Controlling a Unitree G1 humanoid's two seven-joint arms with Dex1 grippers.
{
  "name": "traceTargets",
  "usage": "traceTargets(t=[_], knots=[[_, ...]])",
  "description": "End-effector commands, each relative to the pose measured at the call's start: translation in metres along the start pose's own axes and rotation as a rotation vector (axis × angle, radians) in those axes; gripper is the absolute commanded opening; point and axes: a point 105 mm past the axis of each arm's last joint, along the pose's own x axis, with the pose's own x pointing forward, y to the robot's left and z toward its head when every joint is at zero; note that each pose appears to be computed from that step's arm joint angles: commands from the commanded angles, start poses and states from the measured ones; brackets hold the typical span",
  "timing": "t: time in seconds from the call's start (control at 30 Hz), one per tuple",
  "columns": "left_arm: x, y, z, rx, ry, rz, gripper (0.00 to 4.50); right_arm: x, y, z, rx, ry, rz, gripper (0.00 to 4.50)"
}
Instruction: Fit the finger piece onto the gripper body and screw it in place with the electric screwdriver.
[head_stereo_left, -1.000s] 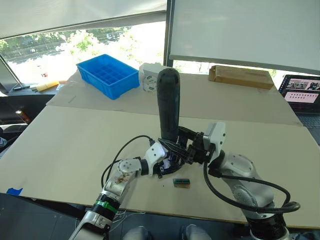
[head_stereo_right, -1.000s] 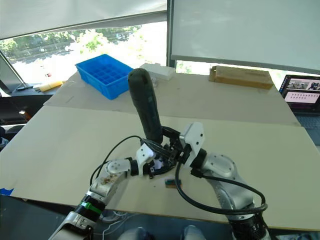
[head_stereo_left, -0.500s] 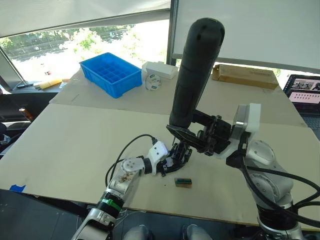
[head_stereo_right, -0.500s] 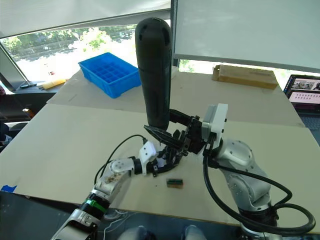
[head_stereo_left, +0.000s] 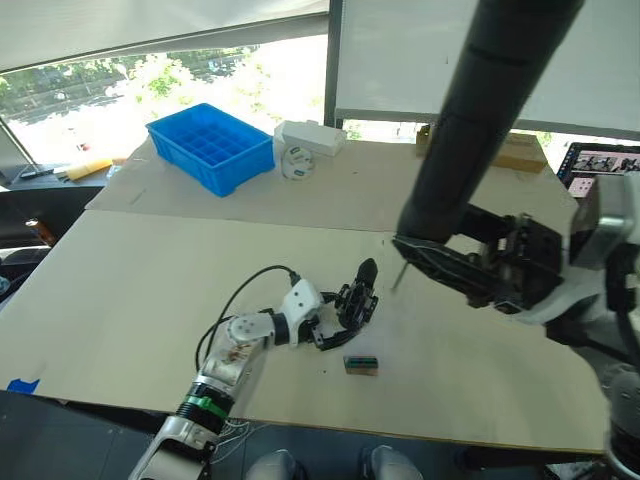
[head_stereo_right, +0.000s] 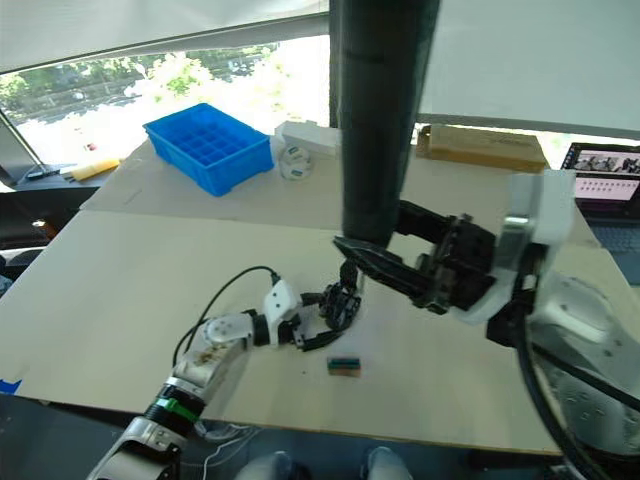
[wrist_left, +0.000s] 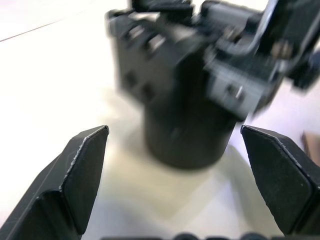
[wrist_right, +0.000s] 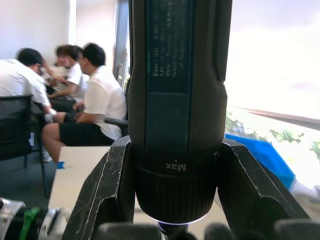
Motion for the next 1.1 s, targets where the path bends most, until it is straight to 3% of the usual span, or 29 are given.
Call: traceTargets(t=[0.03, 0.23, 0.3, 0.43, 0.67, 0.9, 0.97, 1.1], knots=[[-0.042, 0.014, -0.014, -0.074, 0.038, 0.021, 4.48, -0.034, -0.013, 0.009, 0.077, 0.104, -0.072, 1.89], [-0.108, 0.014, 0.004, -0.020, -0.027, -0.160, 4.48, -0.122, -0.037, -0.044, 0.329, 0.651, -0.247, 1.89], [-0.127, 0.023, 0.008, 0.006, -0.016, -0.141, 4.48, -0.156, -0.043, -0.067, 0.415, 0.856, -0.327, 1.89], [-0.146, 0.032, 0.011, 0.023, 0.004, -0.119, 4.48, -0.196, -0.052, -0.095, 0.480, 1.058, -0.411, 1.89], [-0.146, 0.042, 0.024, 0.025, 0.015, -0.119, 4.48, -0.224, -0.059, -0.138, 0.567, 1.244, -0.434, 1.89], [-0.148, 0.053, 0.026, 0.016, 0.063, -0.058, 4.48, -0.233, -0.076, -0.158, 0.580, 1.248, -0.491, 1.89], [-0.149, 0.058, 0.027, 0.021, 0.078, -0.032, 4.50, -0.233, -0.075, -0.155, 0.585, 1.245, -0.473, 2.93], [-0.150, 0.066, 0.029, 0.064, 0.078, 0.026, 4.50, -0.239, -0.085, -0.141, 0.522, 1.220, -0.511, 4.30]])
